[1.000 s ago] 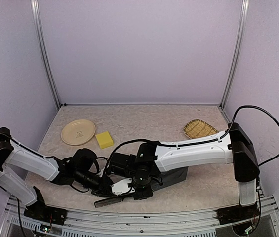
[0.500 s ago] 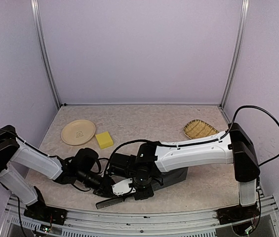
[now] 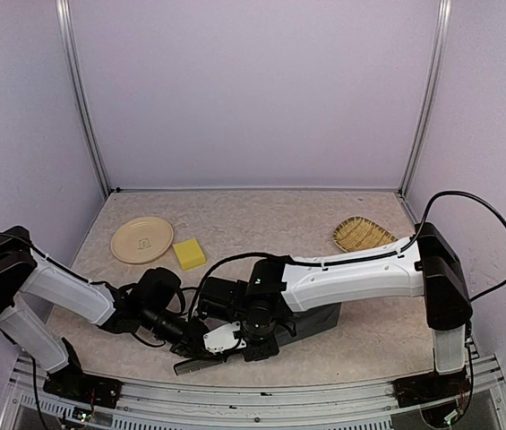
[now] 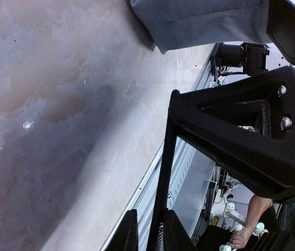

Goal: Sort the hair-cutting tools
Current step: Pass from the right arm to the left, then hold the kit bag at the center of the board.

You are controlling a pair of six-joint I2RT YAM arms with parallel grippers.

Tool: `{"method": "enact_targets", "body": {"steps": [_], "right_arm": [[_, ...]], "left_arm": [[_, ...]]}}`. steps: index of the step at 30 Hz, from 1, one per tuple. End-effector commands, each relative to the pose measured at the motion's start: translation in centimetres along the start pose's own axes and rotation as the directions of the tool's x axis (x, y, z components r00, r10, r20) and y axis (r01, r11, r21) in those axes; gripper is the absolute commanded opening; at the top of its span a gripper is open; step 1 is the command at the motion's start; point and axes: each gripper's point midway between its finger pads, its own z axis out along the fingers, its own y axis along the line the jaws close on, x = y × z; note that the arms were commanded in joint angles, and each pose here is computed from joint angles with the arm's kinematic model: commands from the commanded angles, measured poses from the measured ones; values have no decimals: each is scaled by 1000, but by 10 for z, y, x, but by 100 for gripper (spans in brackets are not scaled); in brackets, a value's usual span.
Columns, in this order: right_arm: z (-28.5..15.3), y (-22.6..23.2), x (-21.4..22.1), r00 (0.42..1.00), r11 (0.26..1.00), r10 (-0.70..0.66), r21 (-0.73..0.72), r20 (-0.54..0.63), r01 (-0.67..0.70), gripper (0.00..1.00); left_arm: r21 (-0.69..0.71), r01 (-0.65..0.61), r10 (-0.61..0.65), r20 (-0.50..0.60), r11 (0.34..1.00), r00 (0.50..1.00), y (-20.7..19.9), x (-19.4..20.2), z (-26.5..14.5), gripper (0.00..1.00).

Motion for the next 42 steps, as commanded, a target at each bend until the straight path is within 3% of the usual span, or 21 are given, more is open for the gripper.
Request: {"method": "enact_targets", "body": {"steps": [1,8,10,12,15,20,24,28,33,36,40,42], "right_arm": [[-19,-13,-7,999,998,15,65,47,-18,0],[-21,-15,-8,999,997,12,78,50,-16,1],[-26,-19,-7,999,995,8,96,52,-13,9],[-39,-27,-9,997,991,2,133,77,-13,23],[-74,-43,-19,984,985,-8,173,180,-24,39],[-159,-83,-11,900,980,54,149,433,-130,47],[-199,-127,44,830,943,178,149,528,-297,52],[-185,-154,131,770,871,373,91,518,-483,52],[-155,-155,216,636,749,592,-46,495,-661,53],[-133,-142,246,560,684,692,-165,455,-711,55],[-114,-126,263,515,646,743,-259,427,-718,55],[-114,-124,265,503,647,745,-290,438,-705,55]], "left_arm": [[17,-11,12,-52,1000,999,-6,6,4,10],[26,-23,23,-34,999,999,-14,-1,1,0],[15,-27,27,-16,1000,1000,-19,-8,-3,0],[16,-41,41,-1,999,999,-29,-14,-10,0],[-8,-72,72,34,997,997,-48,-26,-24,0],[-119,-133,154,194,984,969,-87,-68,-67,0],[-155,-294,332,402,943,853,-154,-110,-105,0],[-237,-424,482,528,874,699,-205,-143,-116,0],[-312,-586,642,565,748,518,-251,-174,-82,0],[-358,-670,716,584,651,383,-272,-189,-57,0],[-409,-714,750,614,568,246,-279,-207,-30,0],[-396,-733,742,635,553,216,-275,-212,-17,0]]}}
